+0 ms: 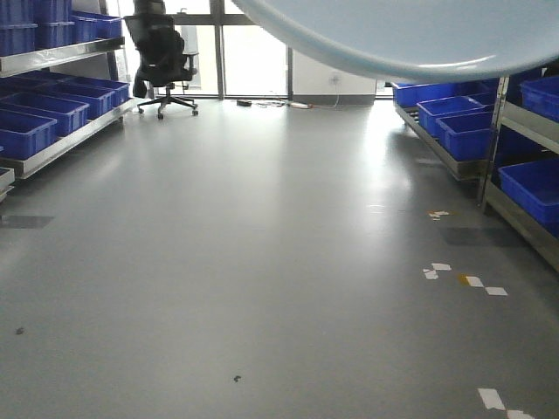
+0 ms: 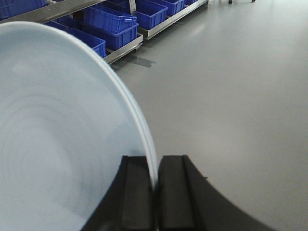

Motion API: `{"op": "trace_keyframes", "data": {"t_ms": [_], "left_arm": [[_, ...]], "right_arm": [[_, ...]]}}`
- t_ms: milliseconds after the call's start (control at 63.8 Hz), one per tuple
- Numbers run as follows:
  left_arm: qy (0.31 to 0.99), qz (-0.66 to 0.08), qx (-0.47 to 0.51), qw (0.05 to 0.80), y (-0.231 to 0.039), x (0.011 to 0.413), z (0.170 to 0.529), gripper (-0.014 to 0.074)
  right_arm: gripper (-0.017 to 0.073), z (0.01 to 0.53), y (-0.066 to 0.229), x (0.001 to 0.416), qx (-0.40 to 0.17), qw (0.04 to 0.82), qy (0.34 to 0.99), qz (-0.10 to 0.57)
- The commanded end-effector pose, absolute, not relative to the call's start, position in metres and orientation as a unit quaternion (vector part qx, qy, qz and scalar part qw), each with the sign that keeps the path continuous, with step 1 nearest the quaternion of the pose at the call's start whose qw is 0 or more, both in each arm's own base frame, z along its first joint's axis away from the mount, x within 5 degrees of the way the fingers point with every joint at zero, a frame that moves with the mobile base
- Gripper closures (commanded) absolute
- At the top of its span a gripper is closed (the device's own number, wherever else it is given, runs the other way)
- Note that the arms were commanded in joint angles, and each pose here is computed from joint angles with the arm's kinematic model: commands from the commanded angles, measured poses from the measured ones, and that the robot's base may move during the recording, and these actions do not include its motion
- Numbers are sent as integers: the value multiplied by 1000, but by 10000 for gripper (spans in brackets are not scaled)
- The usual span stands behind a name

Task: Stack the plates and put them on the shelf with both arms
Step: 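Drive the base to the blue bin shelf holding the plates aloft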

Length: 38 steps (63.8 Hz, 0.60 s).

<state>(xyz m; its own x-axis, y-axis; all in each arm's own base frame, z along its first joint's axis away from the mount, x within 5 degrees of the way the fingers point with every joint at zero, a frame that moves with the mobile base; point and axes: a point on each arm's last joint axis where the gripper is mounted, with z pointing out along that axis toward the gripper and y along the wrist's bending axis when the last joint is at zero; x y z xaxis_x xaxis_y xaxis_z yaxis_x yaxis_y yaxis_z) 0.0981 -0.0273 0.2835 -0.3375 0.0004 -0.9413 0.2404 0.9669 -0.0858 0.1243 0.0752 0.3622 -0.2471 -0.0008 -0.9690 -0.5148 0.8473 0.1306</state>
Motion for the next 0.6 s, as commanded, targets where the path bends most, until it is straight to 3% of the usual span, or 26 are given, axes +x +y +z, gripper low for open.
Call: {"op": "trace_keyframes", "data": {"t_ms": [0, 580], "left_arm": [[781, -115, 64, 611, -27, 101, 299, 510], [781, -115, 64, 611, -27, 101, 299, 510]], "right_arm": [[502, 383, 73, 124, -151, 644, 715, 227], [502, 383, 73, 124, -151, 643, 716, 227]]}}
